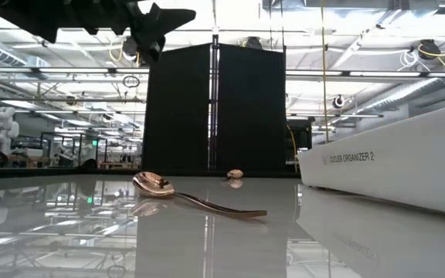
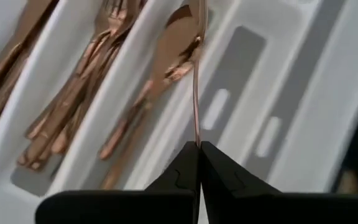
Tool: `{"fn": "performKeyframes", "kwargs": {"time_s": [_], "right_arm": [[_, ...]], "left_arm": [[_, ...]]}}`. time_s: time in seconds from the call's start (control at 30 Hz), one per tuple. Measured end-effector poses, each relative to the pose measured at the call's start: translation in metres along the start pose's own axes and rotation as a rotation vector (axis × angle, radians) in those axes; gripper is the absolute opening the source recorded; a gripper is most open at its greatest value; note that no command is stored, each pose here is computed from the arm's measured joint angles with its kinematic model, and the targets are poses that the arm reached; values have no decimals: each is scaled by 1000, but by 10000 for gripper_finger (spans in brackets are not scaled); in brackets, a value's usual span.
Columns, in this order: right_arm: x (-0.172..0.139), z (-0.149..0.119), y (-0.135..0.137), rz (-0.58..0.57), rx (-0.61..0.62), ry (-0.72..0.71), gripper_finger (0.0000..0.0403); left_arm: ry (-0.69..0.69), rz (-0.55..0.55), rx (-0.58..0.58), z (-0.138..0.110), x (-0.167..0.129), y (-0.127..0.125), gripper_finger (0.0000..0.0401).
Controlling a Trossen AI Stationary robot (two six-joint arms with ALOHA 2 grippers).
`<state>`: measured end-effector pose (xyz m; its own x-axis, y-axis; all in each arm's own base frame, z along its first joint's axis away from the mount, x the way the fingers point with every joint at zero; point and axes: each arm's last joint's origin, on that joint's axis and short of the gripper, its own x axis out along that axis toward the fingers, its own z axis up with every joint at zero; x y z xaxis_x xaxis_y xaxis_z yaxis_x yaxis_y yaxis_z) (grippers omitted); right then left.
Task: Sort silverware
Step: Put the middle brown spoon in the white silverware organizer
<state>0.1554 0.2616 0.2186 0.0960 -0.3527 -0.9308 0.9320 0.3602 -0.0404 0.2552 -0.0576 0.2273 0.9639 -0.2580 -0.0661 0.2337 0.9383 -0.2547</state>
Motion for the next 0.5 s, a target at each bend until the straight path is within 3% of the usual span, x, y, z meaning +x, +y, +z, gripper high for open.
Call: {"fn": "performKeyframes", "kwargs": {"time_s": [0.23, 0.5], "right_arm": [[21, -4, 23, -7, 54, 19, 0], [29, 14, 38, -25, 133, 28, 0]], "left_arm": [[11, -35, -24, -4, 0, -14, 171], [24, -72, -13, -7, 0, -25, 171]]}}
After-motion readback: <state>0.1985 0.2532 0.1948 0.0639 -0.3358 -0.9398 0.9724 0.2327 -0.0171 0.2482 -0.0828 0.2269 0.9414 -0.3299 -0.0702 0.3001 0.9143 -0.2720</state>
